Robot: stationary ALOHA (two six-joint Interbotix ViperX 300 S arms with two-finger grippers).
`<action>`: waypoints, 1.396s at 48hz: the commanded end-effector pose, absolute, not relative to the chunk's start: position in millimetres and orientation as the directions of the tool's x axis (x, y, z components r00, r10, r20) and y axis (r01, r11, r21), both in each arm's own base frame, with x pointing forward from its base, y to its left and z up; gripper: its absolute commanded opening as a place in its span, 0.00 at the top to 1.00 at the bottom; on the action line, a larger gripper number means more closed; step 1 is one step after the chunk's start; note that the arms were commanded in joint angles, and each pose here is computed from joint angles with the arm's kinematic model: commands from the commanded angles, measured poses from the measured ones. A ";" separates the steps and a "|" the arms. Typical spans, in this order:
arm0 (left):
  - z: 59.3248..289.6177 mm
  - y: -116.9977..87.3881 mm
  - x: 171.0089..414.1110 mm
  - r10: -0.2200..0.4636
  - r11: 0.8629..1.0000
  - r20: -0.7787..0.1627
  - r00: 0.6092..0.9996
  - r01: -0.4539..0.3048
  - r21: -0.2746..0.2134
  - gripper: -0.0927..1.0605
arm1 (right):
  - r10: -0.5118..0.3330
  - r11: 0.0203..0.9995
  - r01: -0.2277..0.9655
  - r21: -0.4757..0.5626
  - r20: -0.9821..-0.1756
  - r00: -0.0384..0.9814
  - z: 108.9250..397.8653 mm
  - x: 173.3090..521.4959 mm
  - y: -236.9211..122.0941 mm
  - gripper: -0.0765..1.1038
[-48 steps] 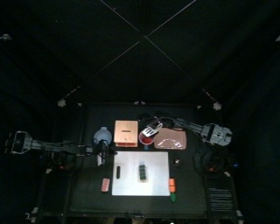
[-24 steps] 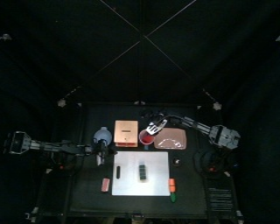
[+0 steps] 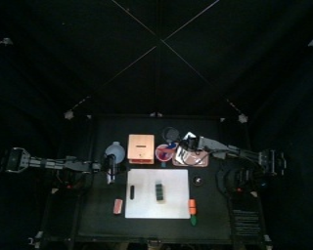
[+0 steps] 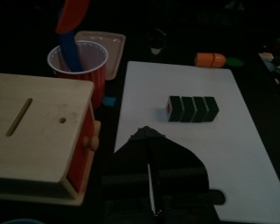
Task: Place sushi on board then cut the sushi with the knife then place the pieces on the plate
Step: Grasp knife edge with left hand
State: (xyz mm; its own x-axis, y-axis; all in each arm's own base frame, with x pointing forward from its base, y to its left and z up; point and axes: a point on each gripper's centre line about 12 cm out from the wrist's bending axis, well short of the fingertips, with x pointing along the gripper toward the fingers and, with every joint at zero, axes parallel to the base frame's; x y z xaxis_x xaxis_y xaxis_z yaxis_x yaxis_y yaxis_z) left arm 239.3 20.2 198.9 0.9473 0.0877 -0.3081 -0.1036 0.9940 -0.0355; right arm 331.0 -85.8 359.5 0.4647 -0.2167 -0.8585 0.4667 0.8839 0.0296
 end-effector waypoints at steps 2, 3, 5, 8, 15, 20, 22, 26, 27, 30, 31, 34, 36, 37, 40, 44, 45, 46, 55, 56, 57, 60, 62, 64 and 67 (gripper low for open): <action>205.8 21.3 242.2 0.091 0.994 -0.282 0.955 -0.103 -0.028 0.89 | -0.221 0.927 0.373 0.048 -0.733 0.643 366.0 319.7 -61.5 0.67; 206.5 21.3 242.6 0.091 0.994 -0.279 0.956 -0.102 -0.027 0.88 | -0.216 0.931 0.360 0.053 -0.715 0.665 363.7 319.0 -58.6 0.67; 207.8 21.1 243.3 0.089 0.995 -0.274 0.958 -0.099 -0.023 0.87 | -0.202 0.940 0.334 0.066 -0.682 0.703 357.7 318.1 -53.2 0.67; 209.1 20.4 244.0 0.085 0.996 -0.270 0.959 -0.092 -0.014 0.85 | -0.184 0.951 0.298 0.078 -0.634 0.752 347.2 315.8 -46.9 0.67; 215.2 18.3 247.5 0.071 0.997 -0.253 0.965 -0.072 0.006 0.76 | -0.152 0.968 0.234 0.090 -0.533 0.832 312.8 308.6 -39.3 0.67; 218.2 17.6 249.1 0.068 0.998 -0.244 0.967 -0.070 0.003 0.67 | -0.129 0.977 0.196 0.088 -0.490 0.862 291.8 305.9 -34.4 0.67; 219.2 17.7 249.6 0.069 0.997 -0.243 0.968 -0.071 0.000 0.63 | -0.118 0.981 0.178 0.079 -0.482 0.868 283.2 305.1 -31.4 0.67; 221.2 17.9 251.4 0.069 0.997 -0.239 0.969 -0.072 -0.001 0.53 | -0.102 0.988 0.145 0.055 -0.466 0.879 269.4 305.0 -27.6 0.67; 221.4 17.9 251.8 0.069 0.997 -0.239 0.969 -0.071 0.000 0.50 | -0.097 0.990 0.135 0.050 -0.463 0.881 267.2 305.6 -26.4 0.67; 223.5 15.7 254.1 0.061 0.998 -0.236 0.970 -0.063 -0.001 0.43 | -0.087 0.993 0.116 0.036 -0.455 0.886 260.8 306.9 -24.2 0.67; 224.4 15.0 255.0 0.058 0.998 -0.236 0.970 -0.060 -0.001 0.40 | -0.083 0.993 0.110 0.035 -0.450 0.889 259.6 307.8 -23.5 0.67; 225.8 11.6 258.9 0.044 0.999 -0.239 0.970 -0.046 -0.001 0.32 | -0.067 0.996 0.084 0.019 -0.442 0.894 254.5 310.5 -19.9 0.67; 226.4 10.5 262.5 0.039 0.999 -0.243 0.969 -0.040 0.000 0.27 | -0.058 0.997 0.070 0.012 -0.443 0.895 250.8 312.7 -17.6 0.67; 226.8 9.4 265.7 0.035 0.999 -0.247 0.968 -0.036 0.000 0.23 | -0.052 0.998 0.061 0.007 -0.440 0.896 250.1 313.8 -16.0 0.67; 225.6 6.8 272.4 0.025 1.000 -0.265 0.964 -0.026 -0.001 0.16 | -0.039 0.999 0.043 -0.001 -0.444 0.895 245.6 317.2 -12.7 0.67; 221.2 4.0 283.5 0.014 1.000 -0.302 0.953 -0.015 0.000 0.08 | -0.026 1.000 0.026 -0.007 -0.452 0.891 239.5 322.3 -9.4 0.67; 219.9 3.6 286.0 0.012 1.000 -0.311 0.950 -0.012 0.002 0.07 | -0.025 1.000 0.024 -0.008 -0.454 0.891 238.3 323.0 -9.3 0.67; 218.6 3.1 288.1 0.011 1.000 -0.320 0.948 -0.011 0.002 0.06 | -0.023 1.000 0.022 -0.008 -0.457 0.889 237.0 323.6 -8.8 0.67; 206.6 -1.3 310.3 -0.003 1.000 -0.377 0.926 0.004 0.000 0.06 | 0.000 1.000 0.002 0.004 -0.452 0.892 232.0 327.4 -2.8 0.67; 206.3 -1.8 312.7 -0.005 1.000 -0.380 0.925 0.005 0.000 0.06 | 0.002 1.000 0.000 0.004 -0.451 0.892 231.8 327.8 -2.2 0.67; 205.1 -1.8 314.9 -0.005 1.000 -0.384 0.923 0.005 0.000 0.06 | 0.004 1.000 -0.002 0.004 -0.449 0.894 232.1 327.9 -1.6 0.67; 202.6 -1.9 320.8 -0.005 1.000 -0.393 0.920 0.005 0.000 0.06 | 0.011 1.000 -0.009 0.006 -0.440 0.898 233.9 328.8 0.7 0.67; 201.0 -2.0 325.4 -0.005 1.000 -0.398 0.917 0.006 0.002 0.06 | 0.017 1.000 -0.014 0.010 -0.437 0.900 234.0 329.3 2.4 0.67; 199.1 -2.0 328.7 -0.005 1.000 -0.404 0.915 0.007 0.003 0.06 | 0.019 1.000 -0.016 0.010 -0.435 0.900 234.2 329.4 2.9 0.67; 196.1 -2.0 333.0 -0.006 1.000 -0.414 0.910 0.008 0.004 0.06 | 0.024 1.000 -0.022 0.012 -0.435 0.900 234.2 329.3 4.9 0.67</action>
State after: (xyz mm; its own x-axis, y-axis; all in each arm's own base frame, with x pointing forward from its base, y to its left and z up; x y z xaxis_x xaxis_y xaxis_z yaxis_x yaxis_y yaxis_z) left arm 322.4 -1.4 188.8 0.9007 -0.0038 -0.4345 0.0063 1.0000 0.0043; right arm 326.7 2.1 222.9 0.8823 0.0145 -0.4704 -0.0130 0.9999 0.0064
